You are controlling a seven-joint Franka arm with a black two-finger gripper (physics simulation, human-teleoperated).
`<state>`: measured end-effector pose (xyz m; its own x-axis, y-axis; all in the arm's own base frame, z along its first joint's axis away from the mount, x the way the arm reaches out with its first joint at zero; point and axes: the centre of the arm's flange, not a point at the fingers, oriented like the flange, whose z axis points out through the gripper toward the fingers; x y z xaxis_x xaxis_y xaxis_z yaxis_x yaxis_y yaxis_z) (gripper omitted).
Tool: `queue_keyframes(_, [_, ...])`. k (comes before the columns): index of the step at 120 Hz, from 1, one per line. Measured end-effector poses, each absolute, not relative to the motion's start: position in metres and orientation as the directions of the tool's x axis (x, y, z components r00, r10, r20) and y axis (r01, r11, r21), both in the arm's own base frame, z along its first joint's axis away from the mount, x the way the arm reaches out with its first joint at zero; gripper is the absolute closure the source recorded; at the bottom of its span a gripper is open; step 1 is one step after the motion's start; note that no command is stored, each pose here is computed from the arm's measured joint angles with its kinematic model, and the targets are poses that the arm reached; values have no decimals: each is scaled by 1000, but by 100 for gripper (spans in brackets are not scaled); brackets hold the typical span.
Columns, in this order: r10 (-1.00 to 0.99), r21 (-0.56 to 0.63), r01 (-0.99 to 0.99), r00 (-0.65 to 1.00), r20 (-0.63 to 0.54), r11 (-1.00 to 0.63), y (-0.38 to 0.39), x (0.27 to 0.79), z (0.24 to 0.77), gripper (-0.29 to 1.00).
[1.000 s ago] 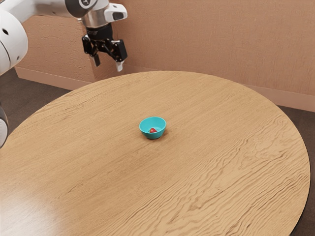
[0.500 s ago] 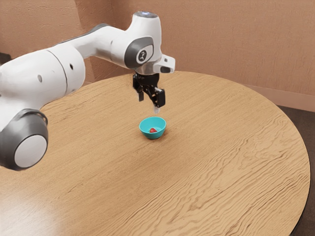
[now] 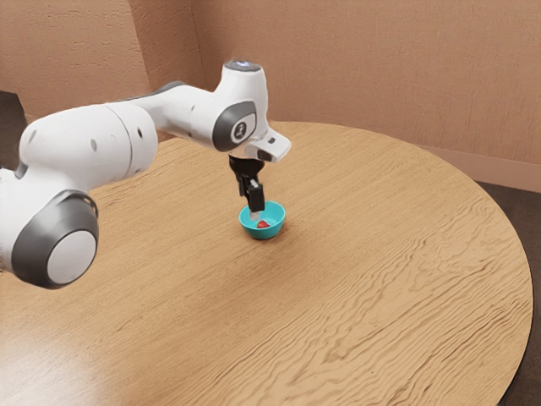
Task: Take strawberry from the bowl
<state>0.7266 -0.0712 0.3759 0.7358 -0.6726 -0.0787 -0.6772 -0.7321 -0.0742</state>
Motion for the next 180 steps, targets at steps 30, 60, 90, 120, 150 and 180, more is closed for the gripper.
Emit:
queue_keyframes(30, [-792,-106,-790,610,-33,-604,-40,753,371,0])
queue_keyframes(60, [-878,-95,-875,478,-4,-475,-32,771,346,2])
queue_keyframes(90, [-924,-69,-921,382,26,-383,-26,781,321,10])
queue_keyframes(120, [-938,-29,-938,345,43,-346,-3,780,314,22])
queue_keyframes(150, [-951,-55,-950,304,57,-307,5,787,316,25])
queue_keyframes(180, [-956,-60,-955,287,66,-291,15,790,294,27])
